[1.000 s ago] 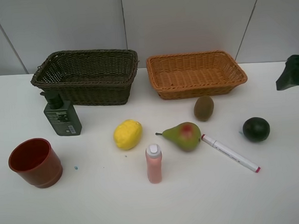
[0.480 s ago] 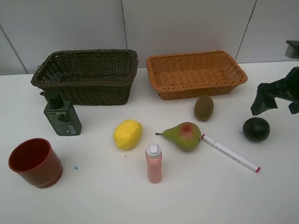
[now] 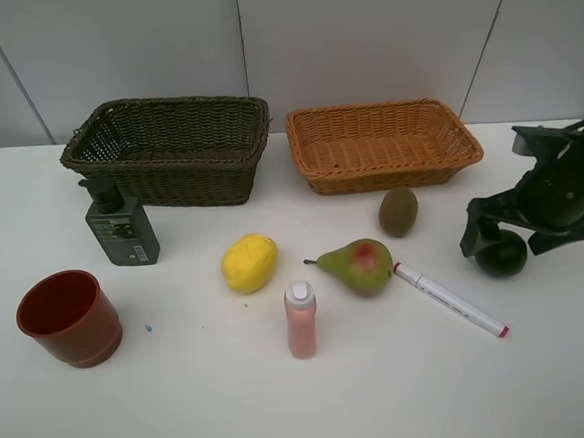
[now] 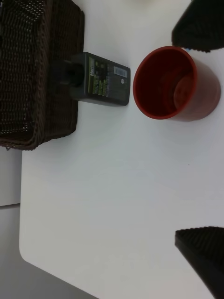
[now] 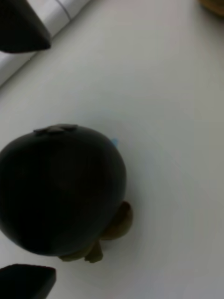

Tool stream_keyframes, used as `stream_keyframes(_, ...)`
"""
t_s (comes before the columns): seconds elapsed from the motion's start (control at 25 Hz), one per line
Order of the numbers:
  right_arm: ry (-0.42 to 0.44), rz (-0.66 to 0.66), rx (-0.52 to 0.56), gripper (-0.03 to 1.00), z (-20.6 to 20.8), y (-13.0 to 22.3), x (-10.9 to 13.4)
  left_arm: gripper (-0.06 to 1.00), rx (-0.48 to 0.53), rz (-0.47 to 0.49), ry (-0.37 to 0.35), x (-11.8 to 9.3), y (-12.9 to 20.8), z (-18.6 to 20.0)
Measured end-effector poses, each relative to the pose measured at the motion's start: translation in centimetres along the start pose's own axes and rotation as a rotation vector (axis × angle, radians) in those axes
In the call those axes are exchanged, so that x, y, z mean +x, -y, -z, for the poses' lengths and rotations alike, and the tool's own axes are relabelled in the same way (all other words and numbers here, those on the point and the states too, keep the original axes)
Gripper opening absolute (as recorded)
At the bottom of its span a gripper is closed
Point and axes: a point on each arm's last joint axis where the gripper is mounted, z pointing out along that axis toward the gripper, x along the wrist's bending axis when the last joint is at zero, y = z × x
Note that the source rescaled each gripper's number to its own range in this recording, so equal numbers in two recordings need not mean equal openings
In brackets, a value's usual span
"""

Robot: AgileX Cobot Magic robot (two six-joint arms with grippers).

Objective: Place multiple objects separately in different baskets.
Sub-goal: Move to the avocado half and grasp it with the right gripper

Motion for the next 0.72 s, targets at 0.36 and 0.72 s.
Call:
stream_keyframes(0.36,0.002,-0.006,0.022,0.98,-1.3,0.0,-0.1,0.97,0.000,0.000,0.000,0.0,0.0,0.0)
stream_keyframes(0.72,0.010,-0.009,0.036,0.98,-3.0,-0.1,-0.4,0.97,0.000,0.000,0.000,0.0,0.0,0.0)
